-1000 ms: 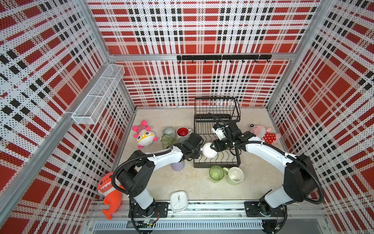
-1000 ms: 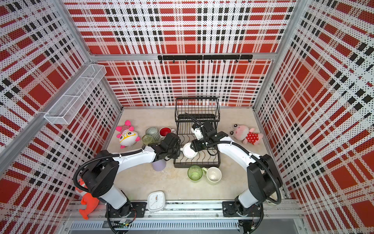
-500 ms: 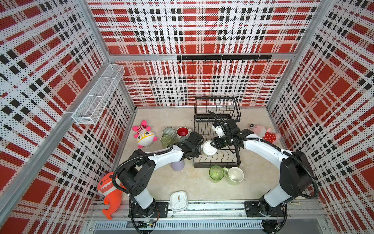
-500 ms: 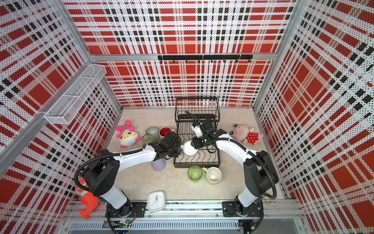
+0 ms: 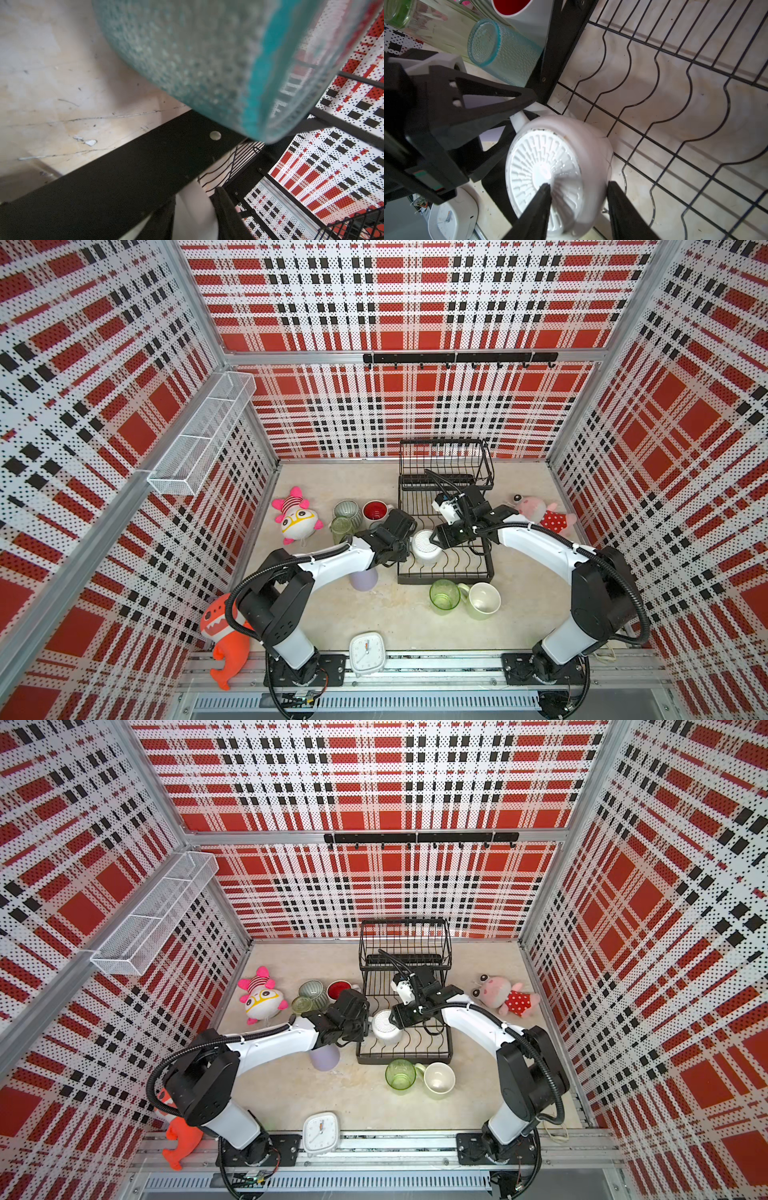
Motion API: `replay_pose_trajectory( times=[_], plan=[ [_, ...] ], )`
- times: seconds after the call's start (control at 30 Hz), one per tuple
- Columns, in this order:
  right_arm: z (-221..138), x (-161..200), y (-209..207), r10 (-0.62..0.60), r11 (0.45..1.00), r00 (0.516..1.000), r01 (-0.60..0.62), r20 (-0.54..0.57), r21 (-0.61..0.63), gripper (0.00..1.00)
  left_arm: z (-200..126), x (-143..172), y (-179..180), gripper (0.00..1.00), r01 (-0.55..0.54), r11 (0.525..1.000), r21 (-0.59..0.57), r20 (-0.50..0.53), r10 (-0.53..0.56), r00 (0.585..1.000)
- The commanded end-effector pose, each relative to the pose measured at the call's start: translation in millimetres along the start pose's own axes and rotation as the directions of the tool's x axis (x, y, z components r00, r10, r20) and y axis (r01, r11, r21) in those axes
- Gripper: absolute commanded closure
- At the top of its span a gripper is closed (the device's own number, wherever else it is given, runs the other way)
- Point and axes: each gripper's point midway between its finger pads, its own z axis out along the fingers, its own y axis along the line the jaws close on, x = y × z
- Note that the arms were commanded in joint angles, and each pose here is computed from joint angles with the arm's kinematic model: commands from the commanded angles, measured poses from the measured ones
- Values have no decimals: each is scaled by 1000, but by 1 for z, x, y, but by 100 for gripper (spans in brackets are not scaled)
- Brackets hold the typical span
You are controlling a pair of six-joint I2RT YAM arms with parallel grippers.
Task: Load cups into a dish rack
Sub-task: Place the cup upside down at the dish rack.
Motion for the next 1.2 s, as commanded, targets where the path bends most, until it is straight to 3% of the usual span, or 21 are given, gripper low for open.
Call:
replay_pose_trajectory(
  times=[0.0, 0.17, 0.27, 0.37, 0.8, 0.97, 1.17],
  plan=[
    [5, 11, 10, -6, 1000, 999, 5, -43, -30, 52, -9, -10, -3, 57, -17, 1000, 11, 36, 17, 999],
    [7, 12, 20, -19, 999, 999, 17, -49, -44, 52, -19, -18, -12, 49, -39, 999, 34, 76, 36, 996],
    [7, 14, 24, -23, 999, 998, 20, -53, -48, 52, -31, -25, -25, 30, -71, 996, 62, 125, 62, 990],
    [8, 14, 22, -21, 999, 998, 19, -55, -39, 52, -42, -30, -36, 20, -99, 991, 92, 164, 83, 983],
    [-8, 18, 7, -6, 1000, 999, 6, -52, -5, 52, -56, -30, -53, 20, -275, 957, 88, 228, 249, 941],
    [-19, 18, 6, -66, 998, 997, 67, -40, 20, 47, -61, -31, -61, 20, -374, 924, 78, 259, 343, 903],
    [-35, 2, 9, -118, 992, 993, 118, -10, 47, 40, -90, -53, -78, 20, -421, 901, 103, 346, 364, 865]
  ],
)
